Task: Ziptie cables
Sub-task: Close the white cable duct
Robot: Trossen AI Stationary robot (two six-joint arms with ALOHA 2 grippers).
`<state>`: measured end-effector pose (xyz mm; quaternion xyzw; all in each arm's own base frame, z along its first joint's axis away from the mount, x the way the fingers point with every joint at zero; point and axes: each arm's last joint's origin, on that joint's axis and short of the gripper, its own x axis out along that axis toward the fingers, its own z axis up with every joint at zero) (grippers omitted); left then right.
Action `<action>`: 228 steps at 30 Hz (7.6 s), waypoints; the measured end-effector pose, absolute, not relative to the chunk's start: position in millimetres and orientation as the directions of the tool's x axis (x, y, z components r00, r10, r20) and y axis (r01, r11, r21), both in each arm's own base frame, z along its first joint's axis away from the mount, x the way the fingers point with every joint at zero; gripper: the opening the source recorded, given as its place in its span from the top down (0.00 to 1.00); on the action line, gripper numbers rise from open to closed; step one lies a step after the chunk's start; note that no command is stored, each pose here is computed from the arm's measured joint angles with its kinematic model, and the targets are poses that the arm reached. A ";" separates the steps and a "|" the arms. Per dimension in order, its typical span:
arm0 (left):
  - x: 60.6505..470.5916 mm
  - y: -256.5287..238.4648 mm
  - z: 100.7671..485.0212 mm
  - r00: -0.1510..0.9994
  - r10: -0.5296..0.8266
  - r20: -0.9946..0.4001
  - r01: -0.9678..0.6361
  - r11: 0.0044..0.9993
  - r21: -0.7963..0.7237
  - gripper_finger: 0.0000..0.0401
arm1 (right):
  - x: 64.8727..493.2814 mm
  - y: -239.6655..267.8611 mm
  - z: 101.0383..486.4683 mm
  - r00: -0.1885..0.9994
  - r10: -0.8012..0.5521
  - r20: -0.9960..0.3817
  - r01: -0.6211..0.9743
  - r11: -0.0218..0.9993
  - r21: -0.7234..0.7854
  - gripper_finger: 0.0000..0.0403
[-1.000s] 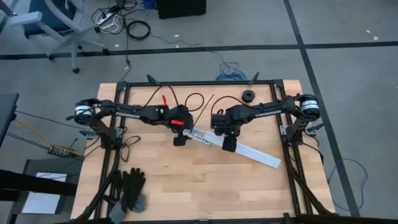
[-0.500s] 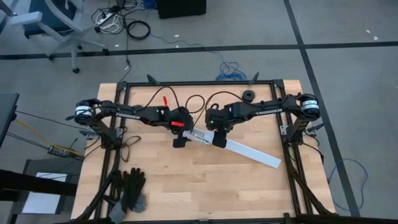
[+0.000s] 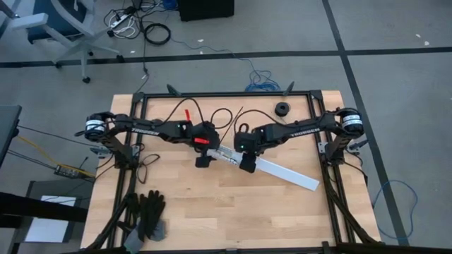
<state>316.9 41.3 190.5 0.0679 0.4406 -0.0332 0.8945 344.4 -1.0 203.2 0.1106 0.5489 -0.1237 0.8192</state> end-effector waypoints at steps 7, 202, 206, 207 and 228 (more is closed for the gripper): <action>325.6 42.0 163.1 0.553 -0.009 -0.833 0.126 0.989 0.074 0.14 | 341.8 10.9 199.0 0.357 -0.141 -0.923 0.305 0.952 -0.028 0.69; 271.9 -57.9 119.8 0.842 0.071 -0.535 -0.175 0.973 -0.147 0.14 | 225.3 104.3 156.6 0.675 -0.104 -0.731 0.337 0.924 0.180 0.77; 272.0 -57.9 119.9 0.843 0.070 -0.533 -0.175 0.973 -0.149 0.14 | 225.1 104.2 156.4 0.673 -0.104 -0.732 0.312 0.938 0.154 0.79; 272.0 -57.9 120.0 0.843 0.070 -0.533 -0.175 0.973 -0.149 0.14 | 224.9 104.1 156.0 0.672 -0.102 -0.734 0.298 0.944 0.142 0.79; 272.5 -57.5 120.5 0.846 0.077 -0.528 -0.192 0.967 -0.165 0.14 | 239.1 108.5 115.0 0.617 -0.108 -0.780 0.285 0.954 0.093 0.82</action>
